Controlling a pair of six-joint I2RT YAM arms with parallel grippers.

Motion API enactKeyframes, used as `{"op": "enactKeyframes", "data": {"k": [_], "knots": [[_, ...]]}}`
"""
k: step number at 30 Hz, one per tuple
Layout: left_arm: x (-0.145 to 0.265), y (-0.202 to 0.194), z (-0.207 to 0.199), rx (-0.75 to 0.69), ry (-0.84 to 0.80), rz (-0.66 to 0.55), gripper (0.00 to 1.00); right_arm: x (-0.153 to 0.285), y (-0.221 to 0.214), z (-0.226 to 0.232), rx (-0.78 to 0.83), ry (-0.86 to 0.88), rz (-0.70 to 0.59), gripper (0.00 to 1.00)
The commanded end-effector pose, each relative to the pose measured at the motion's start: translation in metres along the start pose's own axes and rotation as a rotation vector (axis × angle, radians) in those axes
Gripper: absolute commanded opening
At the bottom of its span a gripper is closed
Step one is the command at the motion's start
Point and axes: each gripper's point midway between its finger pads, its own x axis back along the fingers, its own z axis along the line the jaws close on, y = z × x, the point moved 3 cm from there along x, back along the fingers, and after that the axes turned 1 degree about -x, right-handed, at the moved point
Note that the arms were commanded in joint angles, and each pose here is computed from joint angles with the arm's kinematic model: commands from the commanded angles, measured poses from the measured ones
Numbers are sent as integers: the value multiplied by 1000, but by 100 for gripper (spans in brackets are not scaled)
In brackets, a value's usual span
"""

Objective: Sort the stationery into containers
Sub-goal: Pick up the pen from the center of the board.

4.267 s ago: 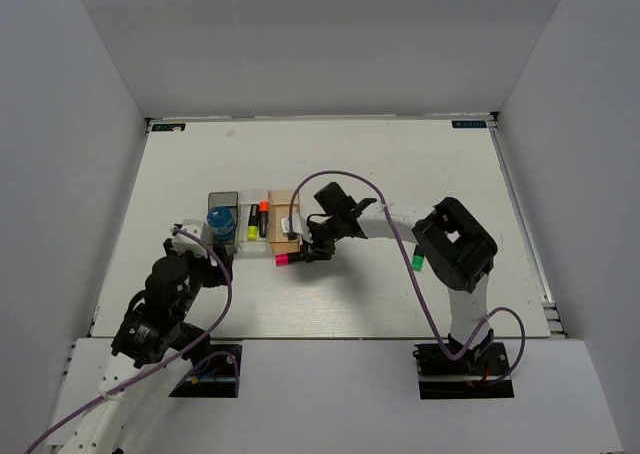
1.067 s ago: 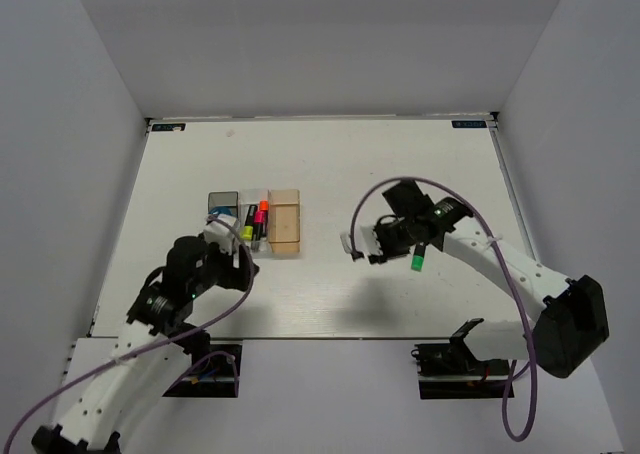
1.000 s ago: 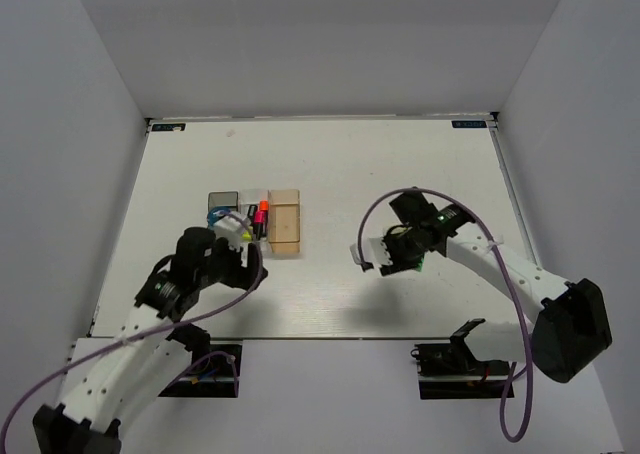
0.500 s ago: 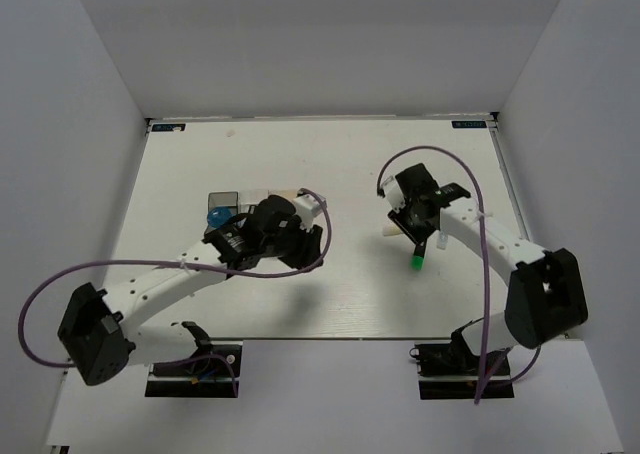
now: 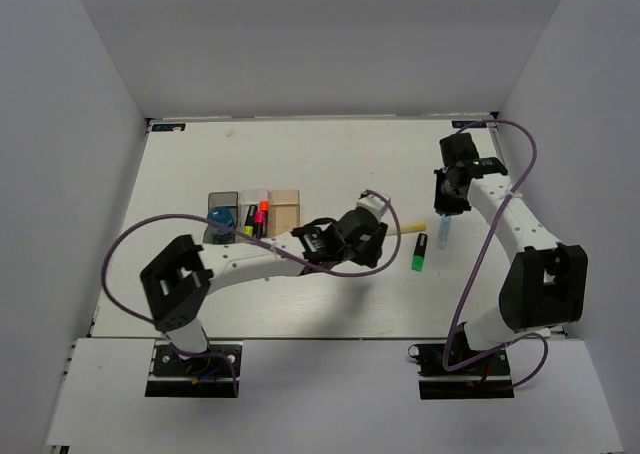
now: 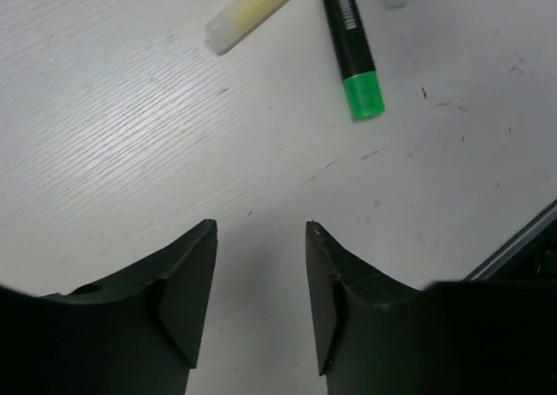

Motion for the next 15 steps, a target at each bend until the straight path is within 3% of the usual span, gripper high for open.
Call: {"op": "enactKeyframes", "data": {"k": [1,2,4,8,15], "knots": [[-20,41,-40,35,-36,-143,54,20,33,-16,-121,-58,-176,17],[-35,30,-47,10,-30,-110,51,30,44,-27,-160,-75,-237,17],[-50,47,-65,-4,-39,-137,49,40,50,-31,-177,-56,-264,17],[-86,40,-89,-51,-30,-141,49,50,46,-36,-224,0,-290,17],[-118,27,-99,-49,39,-180,53,57,34,-45,-299,50,-321,21]]}}
